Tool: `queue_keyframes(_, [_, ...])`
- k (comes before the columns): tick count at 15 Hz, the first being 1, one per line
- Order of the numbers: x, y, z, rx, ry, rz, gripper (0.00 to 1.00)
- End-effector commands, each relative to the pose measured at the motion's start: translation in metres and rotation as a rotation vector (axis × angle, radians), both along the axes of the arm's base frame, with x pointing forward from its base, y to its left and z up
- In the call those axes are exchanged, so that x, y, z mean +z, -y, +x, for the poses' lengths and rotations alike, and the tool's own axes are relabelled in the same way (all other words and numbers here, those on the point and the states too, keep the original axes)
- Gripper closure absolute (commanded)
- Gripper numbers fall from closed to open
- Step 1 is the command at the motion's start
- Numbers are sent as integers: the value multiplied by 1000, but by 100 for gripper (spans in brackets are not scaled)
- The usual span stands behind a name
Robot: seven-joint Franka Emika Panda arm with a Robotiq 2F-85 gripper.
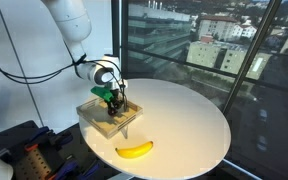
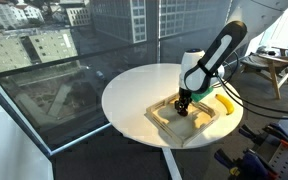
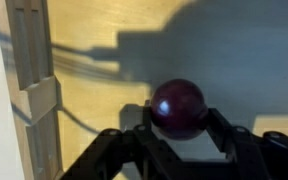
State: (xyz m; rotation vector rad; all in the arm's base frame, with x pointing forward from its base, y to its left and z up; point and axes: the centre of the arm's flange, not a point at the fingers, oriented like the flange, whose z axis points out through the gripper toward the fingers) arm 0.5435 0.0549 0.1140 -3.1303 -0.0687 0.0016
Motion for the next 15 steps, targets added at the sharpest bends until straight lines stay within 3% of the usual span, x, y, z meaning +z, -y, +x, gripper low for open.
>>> queue_keyframes(1, [18,-1,3,17,-18,-2,67])
queue_keyframes(15, [62,-2,1,21,-25,-14,67])
